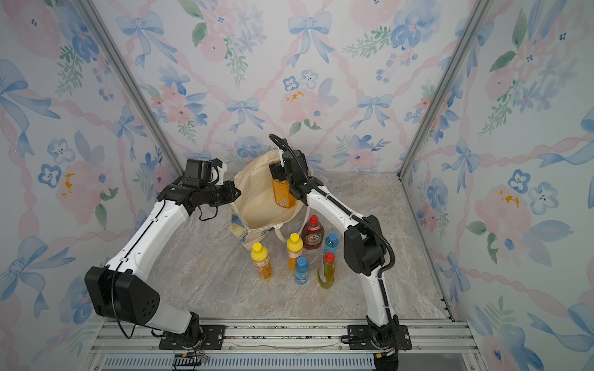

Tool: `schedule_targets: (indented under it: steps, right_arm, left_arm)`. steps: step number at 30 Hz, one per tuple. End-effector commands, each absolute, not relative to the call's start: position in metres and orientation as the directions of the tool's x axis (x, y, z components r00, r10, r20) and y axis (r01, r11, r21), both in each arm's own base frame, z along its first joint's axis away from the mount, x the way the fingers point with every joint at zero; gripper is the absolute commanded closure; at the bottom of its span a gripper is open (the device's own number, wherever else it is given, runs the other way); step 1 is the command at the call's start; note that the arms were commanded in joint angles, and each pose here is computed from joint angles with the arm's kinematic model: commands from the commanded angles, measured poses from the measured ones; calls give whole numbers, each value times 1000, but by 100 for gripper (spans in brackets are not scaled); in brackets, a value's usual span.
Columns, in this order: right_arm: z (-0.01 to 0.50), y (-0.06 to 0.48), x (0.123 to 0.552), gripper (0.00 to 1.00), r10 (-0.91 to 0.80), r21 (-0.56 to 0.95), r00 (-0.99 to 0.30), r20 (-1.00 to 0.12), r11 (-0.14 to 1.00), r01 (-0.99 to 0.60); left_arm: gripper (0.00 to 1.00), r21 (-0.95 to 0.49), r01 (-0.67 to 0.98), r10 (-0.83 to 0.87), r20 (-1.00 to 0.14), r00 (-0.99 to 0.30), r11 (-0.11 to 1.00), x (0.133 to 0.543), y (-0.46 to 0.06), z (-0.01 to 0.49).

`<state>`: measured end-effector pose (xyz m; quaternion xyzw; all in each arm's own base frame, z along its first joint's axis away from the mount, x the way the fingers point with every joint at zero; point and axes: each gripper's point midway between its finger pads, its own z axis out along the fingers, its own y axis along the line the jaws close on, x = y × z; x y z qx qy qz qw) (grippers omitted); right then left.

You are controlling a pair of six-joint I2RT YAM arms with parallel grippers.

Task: Pack dish soap into the shopping bag
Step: Place the bottle of dish soap in the shopping bag.

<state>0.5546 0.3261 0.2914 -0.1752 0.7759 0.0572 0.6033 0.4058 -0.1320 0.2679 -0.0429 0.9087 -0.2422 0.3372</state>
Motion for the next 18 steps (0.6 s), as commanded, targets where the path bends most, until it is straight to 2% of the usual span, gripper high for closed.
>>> schedule_targets:
  steps: [1,7,12,18]
  right_arm:
    - [376,324,525,4,-95,-49,-96,-991,915,-400]
    - [399,309,504,4,-57,-4,-118,-991,911,-412]
    - [399,293,506,4,-34,31,-165,-986,927,-375]
    - [390,320,496,8,-90,40,-233,-968,866,-498]
  left_arm:
    - [100,-467,112,-224,-604,-764,877,408,-136,272]
    - [100,-457,118,-214,-610,-763,881,406,-135,271]
    - [100,-453,129,-203,-613,-764,882,406,-136,270]
    - [100,-451,137,-193,-611,-768,882,406,-137,268]
